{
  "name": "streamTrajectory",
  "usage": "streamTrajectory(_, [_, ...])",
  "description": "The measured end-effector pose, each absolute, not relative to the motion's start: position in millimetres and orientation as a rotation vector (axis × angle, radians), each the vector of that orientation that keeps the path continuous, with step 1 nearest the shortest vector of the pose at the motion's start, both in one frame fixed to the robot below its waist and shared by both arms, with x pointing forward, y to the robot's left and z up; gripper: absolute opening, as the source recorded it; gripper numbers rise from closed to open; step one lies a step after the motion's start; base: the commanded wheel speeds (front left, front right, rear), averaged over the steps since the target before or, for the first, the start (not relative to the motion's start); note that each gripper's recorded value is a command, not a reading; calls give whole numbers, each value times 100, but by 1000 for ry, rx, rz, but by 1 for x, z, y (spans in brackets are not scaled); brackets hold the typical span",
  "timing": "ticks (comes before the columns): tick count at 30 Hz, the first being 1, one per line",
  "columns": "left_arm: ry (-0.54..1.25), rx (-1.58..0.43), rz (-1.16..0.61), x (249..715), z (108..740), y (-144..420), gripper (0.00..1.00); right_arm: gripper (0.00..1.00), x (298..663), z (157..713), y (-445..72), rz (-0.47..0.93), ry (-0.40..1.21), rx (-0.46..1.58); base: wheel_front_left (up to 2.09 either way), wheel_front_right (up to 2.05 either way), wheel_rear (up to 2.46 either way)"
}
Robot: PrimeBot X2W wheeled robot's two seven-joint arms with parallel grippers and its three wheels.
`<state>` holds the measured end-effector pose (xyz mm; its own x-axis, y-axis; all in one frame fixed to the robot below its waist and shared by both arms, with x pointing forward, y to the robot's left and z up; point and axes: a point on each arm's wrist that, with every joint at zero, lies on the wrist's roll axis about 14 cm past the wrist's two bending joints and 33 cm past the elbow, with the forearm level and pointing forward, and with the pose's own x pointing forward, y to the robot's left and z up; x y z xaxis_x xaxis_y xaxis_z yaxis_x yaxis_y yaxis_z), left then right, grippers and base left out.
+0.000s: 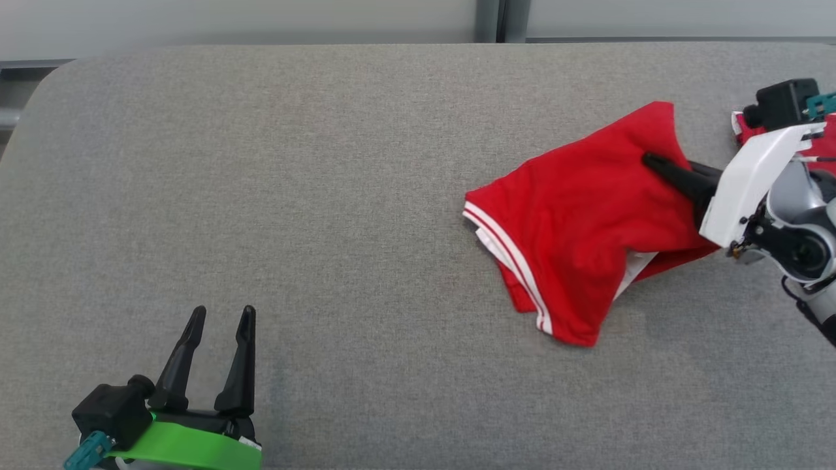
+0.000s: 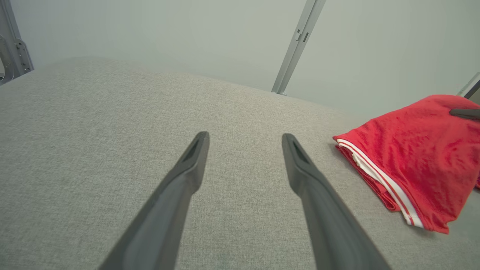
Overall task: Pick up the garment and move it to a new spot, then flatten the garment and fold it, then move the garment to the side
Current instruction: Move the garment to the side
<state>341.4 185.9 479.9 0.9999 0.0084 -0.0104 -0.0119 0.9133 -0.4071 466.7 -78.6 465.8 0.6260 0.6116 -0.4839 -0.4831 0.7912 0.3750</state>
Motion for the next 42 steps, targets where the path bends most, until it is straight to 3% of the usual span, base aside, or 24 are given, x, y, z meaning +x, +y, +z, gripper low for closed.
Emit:
streamTrajectory(10, [31, -428, -36, 351, 475, 172, 100, 0, 518, 506, -158, 438, 570, 147, 0, 0, 0])
streamTrajectory(15, [39, -437, -67, 361, 473, 162, 100, 0, 528, 493, -206, 305, 627, 52, 0, 0, 0])
streamTrajectory(31, [82, -449, -125, 397, 456, 143, 100, 0, 567, 483, -241, 198, 610, -47, 0, 0, 0])
streamTrajectory(42, [116, -452, -159, 407, 443, 131, 100, 0, 566, 479, -295, 41, 575, -83, 0, 0, 0])
